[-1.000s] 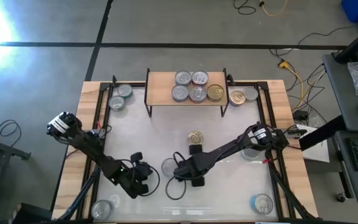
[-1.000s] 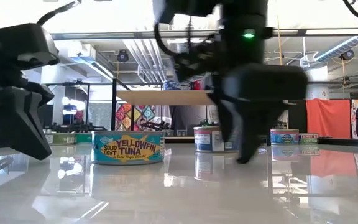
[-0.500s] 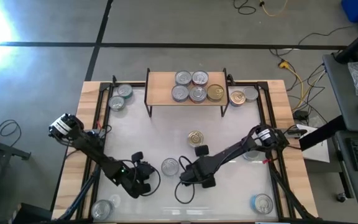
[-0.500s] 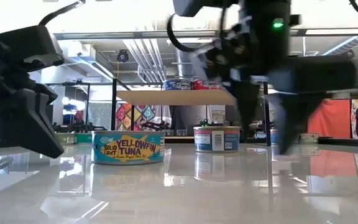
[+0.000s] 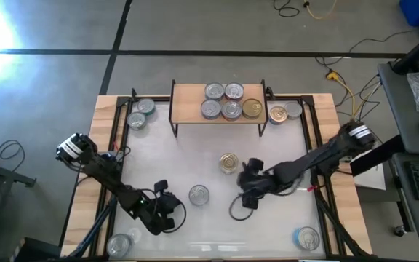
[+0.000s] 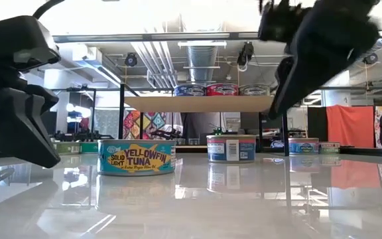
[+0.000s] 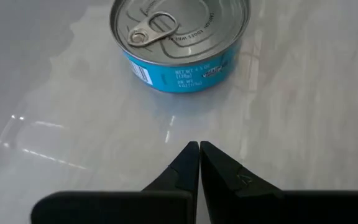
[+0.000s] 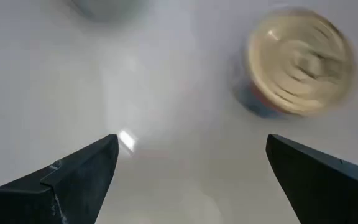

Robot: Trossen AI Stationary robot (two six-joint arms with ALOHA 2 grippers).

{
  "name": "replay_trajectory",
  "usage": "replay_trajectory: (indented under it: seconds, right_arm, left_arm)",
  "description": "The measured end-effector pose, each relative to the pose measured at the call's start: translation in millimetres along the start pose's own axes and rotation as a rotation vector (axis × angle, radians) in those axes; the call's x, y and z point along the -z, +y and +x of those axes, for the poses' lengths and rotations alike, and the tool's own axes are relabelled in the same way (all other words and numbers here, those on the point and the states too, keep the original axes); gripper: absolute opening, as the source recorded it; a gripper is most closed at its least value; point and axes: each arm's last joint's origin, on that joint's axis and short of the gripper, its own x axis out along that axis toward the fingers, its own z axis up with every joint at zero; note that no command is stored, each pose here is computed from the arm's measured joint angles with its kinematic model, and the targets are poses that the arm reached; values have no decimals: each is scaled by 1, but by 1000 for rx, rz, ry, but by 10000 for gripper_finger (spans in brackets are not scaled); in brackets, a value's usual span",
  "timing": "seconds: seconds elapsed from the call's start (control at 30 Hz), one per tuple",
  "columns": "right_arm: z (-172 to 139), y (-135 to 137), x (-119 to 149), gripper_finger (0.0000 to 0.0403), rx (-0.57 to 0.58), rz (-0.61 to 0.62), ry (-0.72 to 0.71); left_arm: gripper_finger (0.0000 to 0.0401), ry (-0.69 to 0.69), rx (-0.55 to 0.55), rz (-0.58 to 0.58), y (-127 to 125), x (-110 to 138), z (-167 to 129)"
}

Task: Stack canned seafood by type on shelf
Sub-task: Put the bottom middle yellow-blue tuna can on the shelf

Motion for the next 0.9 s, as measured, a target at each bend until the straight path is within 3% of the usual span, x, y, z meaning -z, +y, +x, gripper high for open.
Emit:
replay_trajectory:
  seconds: [0.2,0.43,0.73,0.9]
  right_arm:
    - [7,5,10,400,-171,49,-264]
    - [20,14,-9,400,-159,-92,-353]
    - [59,40,-40,400,-170,-208,-331]
    - [75,46,-63,400,-132,-257,-238]
  left_arm:
    - [0,4,-10,20,1,0,4]
    - [0,-8,2,10,0,-1,4]
    - [0,-16,9,-3,-1,-2,4]
    - [0,-18,11,-16,-1,-2,4]
